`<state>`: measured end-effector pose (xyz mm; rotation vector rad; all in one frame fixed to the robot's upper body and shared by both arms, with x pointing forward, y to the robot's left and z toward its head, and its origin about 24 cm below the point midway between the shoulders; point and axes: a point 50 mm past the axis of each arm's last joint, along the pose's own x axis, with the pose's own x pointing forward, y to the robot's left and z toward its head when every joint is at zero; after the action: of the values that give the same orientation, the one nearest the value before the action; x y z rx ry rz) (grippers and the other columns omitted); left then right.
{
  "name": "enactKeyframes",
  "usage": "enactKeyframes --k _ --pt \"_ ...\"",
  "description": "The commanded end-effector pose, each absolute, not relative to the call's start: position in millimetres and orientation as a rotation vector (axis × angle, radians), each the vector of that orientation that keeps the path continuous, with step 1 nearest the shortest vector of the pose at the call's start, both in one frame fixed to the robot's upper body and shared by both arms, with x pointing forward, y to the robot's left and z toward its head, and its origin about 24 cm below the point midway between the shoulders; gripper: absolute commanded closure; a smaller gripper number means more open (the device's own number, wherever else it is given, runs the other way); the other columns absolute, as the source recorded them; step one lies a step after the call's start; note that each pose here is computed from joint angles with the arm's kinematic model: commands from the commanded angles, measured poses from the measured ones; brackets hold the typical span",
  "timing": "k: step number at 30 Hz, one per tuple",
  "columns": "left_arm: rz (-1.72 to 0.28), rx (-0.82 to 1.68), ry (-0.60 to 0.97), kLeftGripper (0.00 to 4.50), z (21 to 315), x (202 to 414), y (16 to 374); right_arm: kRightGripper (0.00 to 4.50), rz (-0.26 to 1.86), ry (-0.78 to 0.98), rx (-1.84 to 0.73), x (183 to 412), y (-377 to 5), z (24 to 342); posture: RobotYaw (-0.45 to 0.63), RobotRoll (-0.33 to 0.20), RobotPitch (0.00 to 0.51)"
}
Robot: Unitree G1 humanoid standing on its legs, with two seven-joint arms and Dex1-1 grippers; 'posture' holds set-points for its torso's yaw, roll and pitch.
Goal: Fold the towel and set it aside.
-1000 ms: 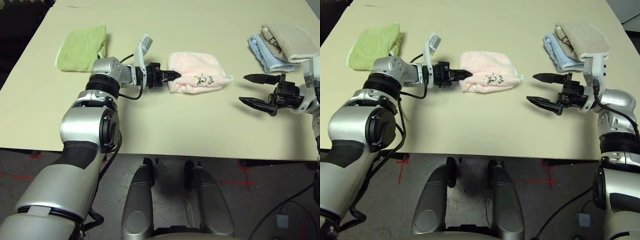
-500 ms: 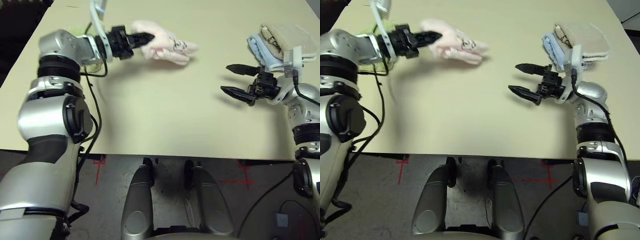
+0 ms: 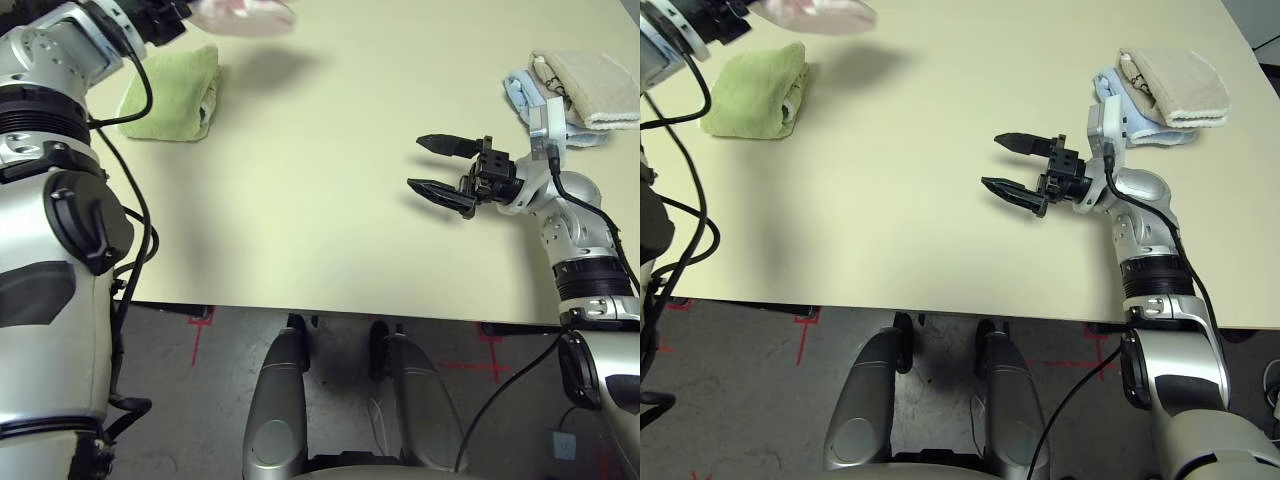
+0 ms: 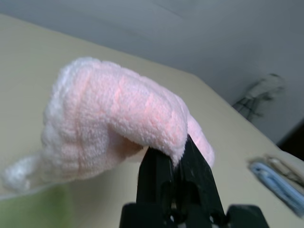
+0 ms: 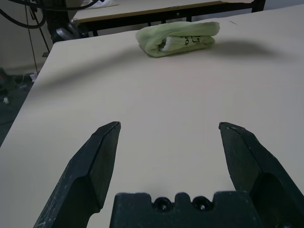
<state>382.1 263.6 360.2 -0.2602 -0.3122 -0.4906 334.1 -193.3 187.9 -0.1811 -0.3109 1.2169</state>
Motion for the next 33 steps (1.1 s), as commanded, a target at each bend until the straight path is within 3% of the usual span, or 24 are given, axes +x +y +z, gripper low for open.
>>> enactKeyframes --k 1,16,23,33 --pt "-0.365 -0.251 -0.342 4.48 354.3 380.1 283.4 0.0 1.203 -0.306 -0.187 328.8 -199.3 188.3 0.05 0.0 0.305" --pt "-0.214 -0.289 -0.309 4.48 311.6 388.0 297.8 0.0 1.19 -0.299 -0.194 328.1 -201.2 191.6 0.04 0.0 0.312" --pt "-0.307 -0.34 -0.264 4.48 304.6 389.2 290.4 0.0 1.182 -0.294 -0.199 327.7 -204.5 190.3 0.04 0.0 0.311" --pt "-0.24 -0.444 -0.166 4.48 292.5 374.4 317.2 0.0 1.19 -0.29 -0.206 328.6 -203.8 188.7 0.06 0.0 0.317"
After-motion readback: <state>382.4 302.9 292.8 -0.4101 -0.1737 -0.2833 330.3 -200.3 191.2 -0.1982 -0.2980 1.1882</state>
